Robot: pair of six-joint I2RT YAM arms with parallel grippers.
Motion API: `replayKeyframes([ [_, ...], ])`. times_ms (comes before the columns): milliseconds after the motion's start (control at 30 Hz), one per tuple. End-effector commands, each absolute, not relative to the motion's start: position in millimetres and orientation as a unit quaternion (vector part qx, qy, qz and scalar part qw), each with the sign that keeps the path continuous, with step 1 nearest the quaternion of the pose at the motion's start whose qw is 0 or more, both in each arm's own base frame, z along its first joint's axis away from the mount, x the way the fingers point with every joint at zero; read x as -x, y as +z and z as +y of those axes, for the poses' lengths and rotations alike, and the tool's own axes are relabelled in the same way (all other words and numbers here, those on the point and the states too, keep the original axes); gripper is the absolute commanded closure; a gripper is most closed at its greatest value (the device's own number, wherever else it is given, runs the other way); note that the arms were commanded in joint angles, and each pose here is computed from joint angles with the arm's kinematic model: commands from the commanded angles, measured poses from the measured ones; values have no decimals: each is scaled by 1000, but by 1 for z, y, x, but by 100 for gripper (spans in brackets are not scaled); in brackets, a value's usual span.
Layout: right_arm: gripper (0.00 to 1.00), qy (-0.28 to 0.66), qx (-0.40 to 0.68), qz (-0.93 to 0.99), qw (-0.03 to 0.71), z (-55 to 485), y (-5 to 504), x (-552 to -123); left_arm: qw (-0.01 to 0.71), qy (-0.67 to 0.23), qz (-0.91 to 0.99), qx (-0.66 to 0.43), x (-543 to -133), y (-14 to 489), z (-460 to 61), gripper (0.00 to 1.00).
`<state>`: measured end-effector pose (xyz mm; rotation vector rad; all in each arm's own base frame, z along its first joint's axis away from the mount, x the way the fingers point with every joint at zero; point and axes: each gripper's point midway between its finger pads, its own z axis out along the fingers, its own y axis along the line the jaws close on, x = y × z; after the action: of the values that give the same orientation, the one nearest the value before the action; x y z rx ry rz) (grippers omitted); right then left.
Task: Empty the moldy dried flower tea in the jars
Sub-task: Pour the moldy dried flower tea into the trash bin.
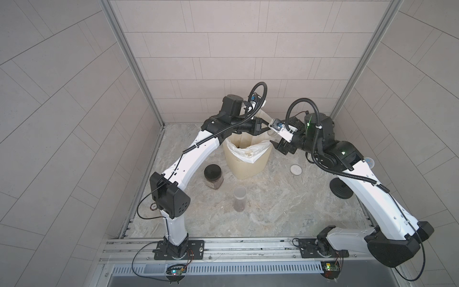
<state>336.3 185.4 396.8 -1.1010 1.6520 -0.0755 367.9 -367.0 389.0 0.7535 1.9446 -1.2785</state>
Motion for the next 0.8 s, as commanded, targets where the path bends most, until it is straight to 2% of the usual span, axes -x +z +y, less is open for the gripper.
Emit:
replayKeyframes([
  [0,0,-25,461,686,562,184,406,-336,361,-478,748,-286,-379,395,-361,100],
  [300,1,-8,454,682,573,179,415,-329,375,-471,755,-260,-400,398,-352,100],
  [433,1,-6,420,680,601,171,431,-323,382,-476,754,-244,-410,401,-349,100],
  [633,0,26,264,702,661,143,455,-332,402,-484,746,-219,-428,409,-346,100],
  [767,0,90,162,709,680,127,464,-335,411,-483,743,-213,-434,412,-343,100],
])
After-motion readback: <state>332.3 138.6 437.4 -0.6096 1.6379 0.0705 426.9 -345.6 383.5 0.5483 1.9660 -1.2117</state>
